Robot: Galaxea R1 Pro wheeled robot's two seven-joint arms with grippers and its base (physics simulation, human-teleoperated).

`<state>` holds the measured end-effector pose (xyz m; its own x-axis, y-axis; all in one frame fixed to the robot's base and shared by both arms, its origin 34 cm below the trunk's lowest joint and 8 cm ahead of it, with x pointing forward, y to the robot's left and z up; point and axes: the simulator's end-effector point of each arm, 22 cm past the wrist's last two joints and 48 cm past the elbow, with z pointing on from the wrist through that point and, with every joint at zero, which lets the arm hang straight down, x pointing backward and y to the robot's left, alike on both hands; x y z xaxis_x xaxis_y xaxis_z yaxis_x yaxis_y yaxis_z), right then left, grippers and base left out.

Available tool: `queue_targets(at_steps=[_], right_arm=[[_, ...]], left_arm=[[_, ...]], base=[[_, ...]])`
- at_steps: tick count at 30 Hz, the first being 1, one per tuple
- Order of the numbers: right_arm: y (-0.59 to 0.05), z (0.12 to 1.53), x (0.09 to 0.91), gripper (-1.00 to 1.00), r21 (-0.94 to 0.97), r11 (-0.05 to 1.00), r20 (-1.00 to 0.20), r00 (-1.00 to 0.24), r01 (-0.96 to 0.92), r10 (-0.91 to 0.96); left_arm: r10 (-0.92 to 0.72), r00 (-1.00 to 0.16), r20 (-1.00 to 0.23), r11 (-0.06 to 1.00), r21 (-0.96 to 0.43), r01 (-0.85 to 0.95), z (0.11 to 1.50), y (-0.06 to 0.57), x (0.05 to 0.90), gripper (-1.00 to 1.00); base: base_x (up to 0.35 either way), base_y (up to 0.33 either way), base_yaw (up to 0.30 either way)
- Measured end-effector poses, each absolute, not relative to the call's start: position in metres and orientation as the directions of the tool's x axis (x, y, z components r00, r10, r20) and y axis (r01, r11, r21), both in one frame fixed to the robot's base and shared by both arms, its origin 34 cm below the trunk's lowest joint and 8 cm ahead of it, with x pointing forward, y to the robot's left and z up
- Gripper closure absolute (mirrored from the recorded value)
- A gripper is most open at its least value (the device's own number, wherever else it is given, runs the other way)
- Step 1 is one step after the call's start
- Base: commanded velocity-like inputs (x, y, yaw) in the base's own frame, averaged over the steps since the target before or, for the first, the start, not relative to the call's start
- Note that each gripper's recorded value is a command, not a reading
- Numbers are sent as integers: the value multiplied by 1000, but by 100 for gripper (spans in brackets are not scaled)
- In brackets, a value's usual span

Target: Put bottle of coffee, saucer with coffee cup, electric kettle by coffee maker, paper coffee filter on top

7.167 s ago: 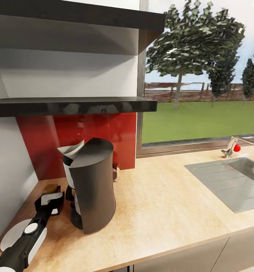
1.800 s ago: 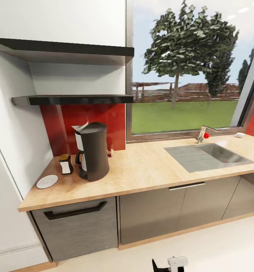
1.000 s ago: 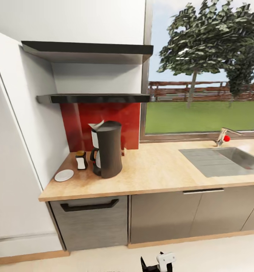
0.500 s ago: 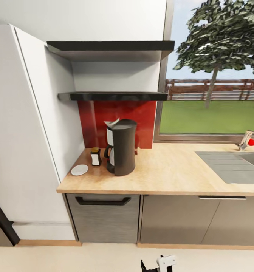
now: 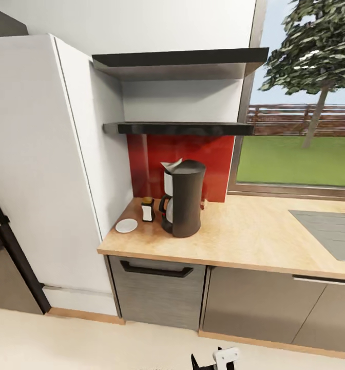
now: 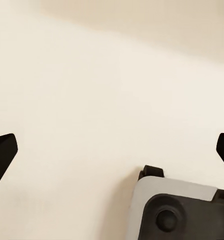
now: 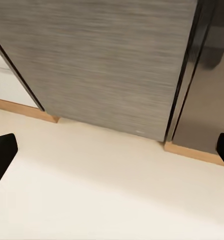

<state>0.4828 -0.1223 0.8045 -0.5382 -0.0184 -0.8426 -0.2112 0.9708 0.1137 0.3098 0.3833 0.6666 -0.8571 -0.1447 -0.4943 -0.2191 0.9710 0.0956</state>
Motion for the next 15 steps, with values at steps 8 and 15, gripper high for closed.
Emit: queue_targets(at_steps=[8, 15], right_arm=[[-122, 802, 482, -100, 115, 971, -839, -544, -210, -18], [-122, 801, 481, -100, 117, 971, -838, -546, -210, -17]], left_arm=[[-124, -772, -623, 971, -238, 36, 714, 307, 410, -100], [-165, -779, -605, 921, -377, 98, 740, 280, 459, -100]], base=[[0, 0, 223], [0, 0, 147]])
